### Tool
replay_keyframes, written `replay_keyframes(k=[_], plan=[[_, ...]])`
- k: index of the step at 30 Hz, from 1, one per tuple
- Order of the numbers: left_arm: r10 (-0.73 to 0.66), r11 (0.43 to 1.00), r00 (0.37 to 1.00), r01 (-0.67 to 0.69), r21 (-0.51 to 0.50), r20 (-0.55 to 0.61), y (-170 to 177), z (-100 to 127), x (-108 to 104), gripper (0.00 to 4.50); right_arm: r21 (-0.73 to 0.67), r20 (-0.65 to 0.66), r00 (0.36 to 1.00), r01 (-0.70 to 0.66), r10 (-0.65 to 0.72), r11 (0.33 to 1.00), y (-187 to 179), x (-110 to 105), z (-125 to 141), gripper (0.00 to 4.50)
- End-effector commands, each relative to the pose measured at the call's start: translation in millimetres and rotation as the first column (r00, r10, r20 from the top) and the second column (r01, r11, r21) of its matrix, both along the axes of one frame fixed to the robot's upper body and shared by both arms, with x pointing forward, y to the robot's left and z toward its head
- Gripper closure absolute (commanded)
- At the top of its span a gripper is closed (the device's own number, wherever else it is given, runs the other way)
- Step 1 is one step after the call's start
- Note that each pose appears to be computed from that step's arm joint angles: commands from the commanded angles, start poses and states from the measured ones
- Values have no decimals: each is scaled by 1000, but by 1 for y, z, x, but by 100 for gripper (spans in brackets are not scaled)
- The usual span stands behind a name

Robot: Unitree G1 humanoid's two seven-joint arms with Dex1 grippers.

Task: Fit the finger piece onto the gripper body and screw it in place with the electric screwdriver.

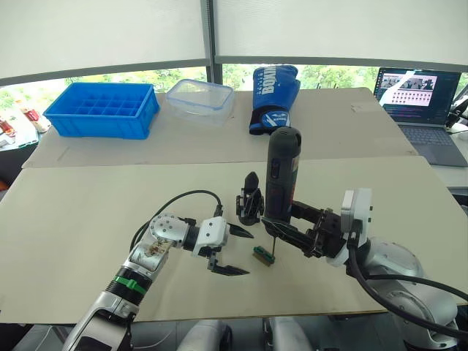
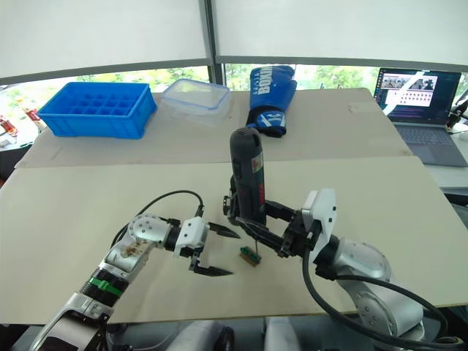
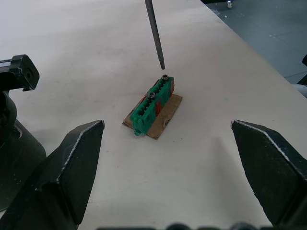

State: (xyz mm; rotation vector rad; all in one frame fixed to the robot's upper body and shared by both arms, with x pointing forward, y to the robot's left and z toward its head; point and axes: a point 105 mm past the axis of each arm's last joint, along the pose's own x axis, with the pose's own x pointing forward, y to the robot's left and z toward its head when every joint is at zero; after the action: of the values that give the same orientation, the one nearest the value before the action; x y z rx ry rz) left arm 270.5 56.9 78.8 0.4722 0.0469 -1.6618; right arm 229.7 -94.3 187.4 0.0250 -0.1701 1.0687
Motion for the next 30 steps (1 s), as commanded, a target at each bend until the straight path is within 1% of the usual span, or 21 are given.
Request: replay_keyframes(k=[1, 30], plan=[[-17, 1000, 999, 18, -22, 40, -3, 8, -1, 0, 30, 73, 997, -19, 17, 999, 1, -6, 13, 259], [-13, 1000, 999, 14, -26, 44, -4, 9, 1, 0, 28, 73, 997, -14, 12, 1000, 1, -3, 12, 259]])
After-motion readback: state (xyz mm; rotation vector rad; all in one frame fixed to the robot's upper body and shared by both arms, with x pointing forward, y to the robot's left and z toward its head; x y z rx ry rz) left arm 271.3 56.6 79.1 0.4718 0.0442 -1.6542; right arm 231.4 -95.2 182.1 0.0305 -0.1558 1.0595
